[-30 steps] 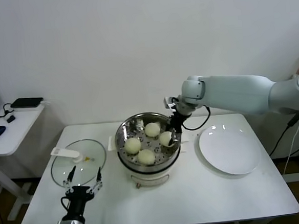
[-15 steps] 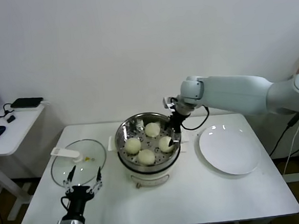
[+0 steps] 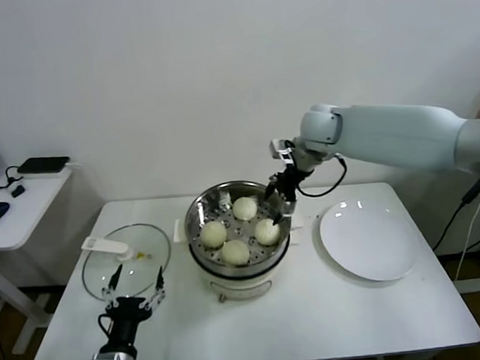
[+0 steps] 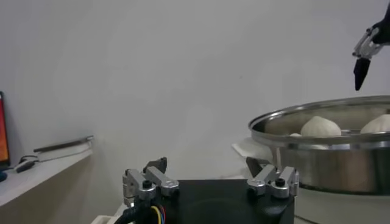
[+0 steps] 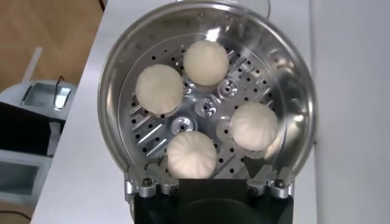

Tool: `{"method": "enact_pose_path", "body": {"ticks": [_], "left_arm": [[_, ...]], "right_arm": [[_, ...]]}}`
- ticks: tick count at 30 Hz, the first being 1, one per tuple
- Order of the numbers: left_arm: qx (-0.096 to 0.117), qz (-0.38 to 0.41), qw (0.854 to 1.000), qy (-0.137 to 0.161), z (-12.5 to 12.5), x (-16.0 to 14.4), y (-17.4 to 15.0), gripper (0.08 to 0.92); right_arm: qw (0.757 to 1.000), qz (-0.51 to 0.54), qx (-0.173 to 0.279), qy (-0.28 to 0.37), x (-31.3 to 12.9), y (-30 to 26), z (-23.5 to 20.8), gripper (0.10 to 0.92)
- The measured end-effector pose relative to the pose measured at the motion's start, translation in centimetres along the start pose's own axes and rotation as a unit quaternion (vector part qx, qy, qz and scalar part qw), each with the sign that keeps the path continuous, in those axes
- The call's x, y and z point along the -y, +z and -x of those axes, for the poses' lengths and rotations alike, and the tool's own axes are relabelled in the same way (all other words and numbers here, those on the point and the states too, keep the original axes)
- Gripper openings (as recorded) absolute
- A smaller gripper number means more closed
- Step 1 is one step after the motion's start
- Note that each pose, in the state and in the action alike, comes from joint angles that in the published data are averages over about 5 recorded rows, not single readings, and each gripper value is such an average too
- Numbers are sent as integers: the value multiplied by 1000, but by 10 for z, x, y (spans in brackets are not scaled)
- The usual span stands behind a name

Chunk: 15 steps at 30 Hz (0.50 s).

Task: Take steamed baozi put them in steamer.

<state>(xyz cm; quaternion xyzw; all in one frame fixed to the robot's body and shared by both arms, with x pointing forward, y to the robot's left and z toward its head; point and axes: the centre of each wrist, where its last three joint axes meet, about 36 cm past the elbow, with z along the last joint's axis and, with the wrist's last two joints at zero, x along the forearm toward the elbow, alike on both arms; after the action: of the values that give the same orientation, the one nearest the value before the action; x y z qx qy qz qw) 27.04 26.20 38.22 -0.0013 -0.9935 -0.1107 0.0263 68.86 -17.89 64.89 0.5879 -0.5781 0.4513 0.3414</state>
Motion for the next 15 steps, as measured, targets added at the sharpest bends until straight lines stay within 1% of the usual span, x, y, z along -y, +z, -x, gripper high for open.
{"method": "enact_pose_path", "body": {"ticks": [5, 8, 15], "left_arm": [[1, 1, 1000, 2, -1, 1, -1, 823], [6, -2, 1000, 4, -2, 3, -3, 823], [16, -8, 1000, 9, -5, 6, -7, 823]], "right_arm": [[999, 3, 25, 32, -9, 22, -15, 823], [997, 4, 43, 60, -19, 41, -18, 823], [982, 26, 116, 146, -60, 92, -7, 823]]}}
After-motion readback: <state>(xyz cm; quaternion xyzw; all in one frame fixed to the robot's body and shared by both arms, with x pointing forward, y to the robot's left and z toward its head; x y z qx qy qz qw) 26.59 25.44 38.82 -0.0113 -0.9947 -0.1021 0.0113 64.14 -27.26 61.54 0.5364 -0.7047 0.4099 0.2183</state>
